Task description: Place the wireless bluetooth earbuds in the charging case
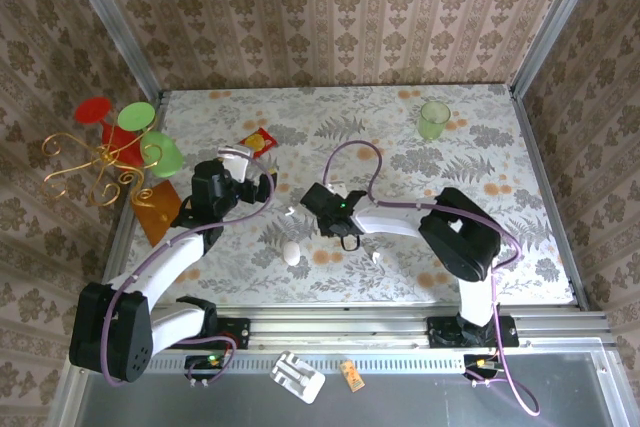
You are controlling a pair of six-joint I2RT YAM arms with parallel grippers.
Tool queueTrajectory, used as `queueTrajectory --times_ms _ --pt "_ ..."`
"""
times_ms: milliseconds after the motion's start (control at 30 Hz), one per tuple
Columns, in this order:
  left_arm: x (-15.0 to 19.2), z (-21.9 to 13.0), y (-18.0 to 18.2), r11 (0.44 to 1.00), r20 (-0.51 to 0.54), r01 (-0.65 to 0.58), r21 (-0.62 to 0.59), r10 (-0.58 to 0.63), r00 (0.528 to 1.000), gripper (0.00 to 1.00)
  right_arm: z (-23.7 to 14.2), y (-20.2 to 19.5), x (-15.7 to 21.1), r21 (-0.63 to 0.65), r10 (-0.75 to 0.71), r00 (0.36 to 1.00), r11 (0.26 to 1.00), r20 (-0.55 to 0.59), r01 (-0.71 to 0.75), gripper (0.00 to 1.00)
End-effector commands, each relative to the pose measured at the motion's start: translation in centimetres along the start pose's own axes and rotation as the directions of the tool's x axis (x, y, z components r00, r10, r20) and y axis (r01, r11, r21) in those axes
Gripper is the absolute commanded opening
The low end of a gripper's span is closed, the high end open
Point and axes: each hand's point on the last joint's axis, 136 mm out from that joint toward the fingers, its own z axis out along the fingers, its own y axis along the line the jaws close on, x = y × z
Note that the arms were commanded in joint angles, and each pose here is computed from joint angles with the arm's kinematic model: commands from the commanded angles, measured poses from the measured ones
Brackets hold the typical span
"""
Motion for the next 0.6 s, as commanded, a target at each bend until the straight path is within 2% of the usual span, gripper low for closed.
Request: queueTrajectory --times_ms 0,167,267,333,433,500,567 --pt "-1.4 0.0 -1.0 0.998 0.014 0.001 0.056 -0.002 1.000 1.00 -2.0 0.1 -1.9 -0.072 -0.207 0.971 0.974 0.120 0.217 0.36" --pt "-1.9 0.3 -3.7 0.971 -0.076 0.111 0.212 -0.096 0.992 1.00 -4.3 -0.7 -2.7 -0.159 -0.390 0.895 0.890 0.219 0.427 0.32" --pt "-1.5 0.6 -3.8 0.949 -0.205 0.252 0.190 -0.213 0.955 1.00 -6.3 -0.6 -3.3 -0.209 -0.475 0.827 0.813 0.300 0.543 0.31" --pt "-1.8 0.2 -4.7 0.925 -0.263 0.306 0.225 -0.244 0.933 1.00 -7.4 -0.7 -3.8 -0.192 -0.525 0.776 0.770 0.350 0.608 0.30" --pt "-2.5 -0.7 -6.8 0.860 -0.328 0.403 0.313 -0.300 0.896 1.00 -9.0 -0.9 -4.3 -0.159 -0.591 0.706 0.712 0.390 0.684 0.30" --pt "-3.2 -1.7 -8.5 0.793 -0.375 0.475 0.382 -0.336 0.864 0.98 -10.0 -0.8 -4.6 -0.148 -0.615 0.672 0.683 0.413 0.716 0.30" --pt "-3.8 -3.3 -10.6 0.698 -0.435 0.538 0.472 -0.347 0.831 0.93 -10.9 -0.6 -4.8 -0.145 -0.631 0.643 0.656 0.433 0.741 0.29"
